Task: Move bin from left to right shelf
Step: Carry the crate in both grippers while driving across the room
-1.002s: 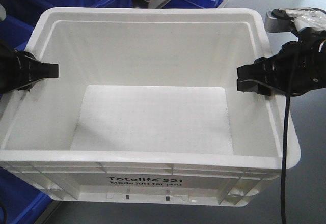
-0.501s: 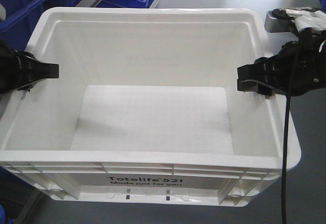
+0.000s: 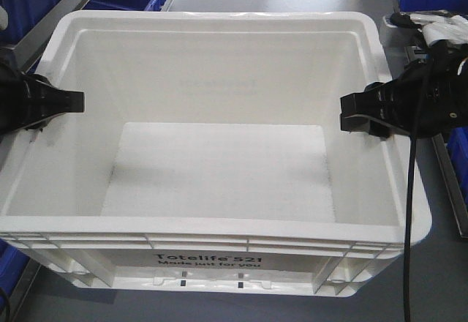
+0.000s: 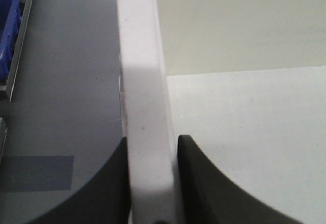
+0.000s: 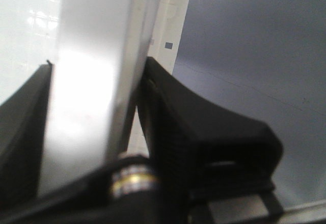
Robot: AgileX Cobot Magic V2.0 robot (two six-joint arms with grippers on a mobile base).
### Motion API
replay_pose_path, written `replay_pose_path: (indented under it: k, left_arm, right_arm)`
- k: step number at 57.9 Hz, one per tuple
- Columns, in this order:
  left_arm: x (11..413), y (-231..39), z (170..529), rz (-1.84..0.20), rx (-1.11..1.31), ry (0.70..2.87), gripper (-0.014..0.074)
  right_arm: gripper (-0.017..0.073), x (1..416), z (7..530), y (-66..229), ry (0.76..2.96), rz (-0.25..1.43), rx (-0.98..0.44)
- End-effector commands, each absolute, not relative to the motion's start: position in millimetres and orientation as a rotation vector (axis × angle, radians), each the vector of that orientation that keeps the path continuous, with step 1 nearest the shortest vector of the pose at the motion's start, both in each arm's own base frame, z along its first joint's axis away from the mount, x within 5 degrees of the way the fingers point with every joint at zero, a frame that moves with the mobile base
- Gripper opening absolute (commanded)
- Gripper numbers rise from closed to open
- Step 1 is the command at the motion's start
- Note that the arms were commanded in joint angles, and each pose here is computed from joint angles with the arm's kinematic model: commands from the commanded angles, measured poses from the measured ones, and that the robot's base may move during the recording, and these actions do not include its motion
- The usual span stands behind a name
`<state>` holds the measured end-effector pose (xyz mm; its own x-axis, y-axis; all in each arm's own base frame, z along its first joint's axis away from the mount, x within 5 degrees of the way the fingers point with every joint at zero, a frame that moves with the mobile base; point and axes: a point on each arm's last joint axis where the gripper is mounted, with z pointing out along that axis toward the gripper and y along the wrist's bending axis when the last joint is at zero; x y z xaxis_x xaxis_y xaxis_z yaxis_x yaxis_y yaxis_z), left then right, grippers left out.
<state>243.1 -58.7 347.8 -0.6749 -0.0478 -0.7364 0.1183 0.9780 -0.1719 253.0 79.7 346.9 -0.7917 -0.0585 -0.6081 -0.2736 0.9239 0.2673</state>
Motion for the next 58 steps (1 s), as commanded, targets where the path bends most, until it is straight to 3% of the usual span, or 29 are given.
replay_pose_path:
  k: [1, 58]
  left_arm:
    - [240.9, -60.3, 379.8, -0.311, 0.049, 2.091, -0.0006]
    - [240.9, -60.3, 379.8, -0.311, 0.049, 2.091, -0.0006]
  right_arm:
    - [-0.0004, 250.1, 376.3, 79.3, 2.281, 0.471, -0.244]
    - [-0.0004, 249.9, 376.2, 79.3, 2.283, 0.471, -0.245]
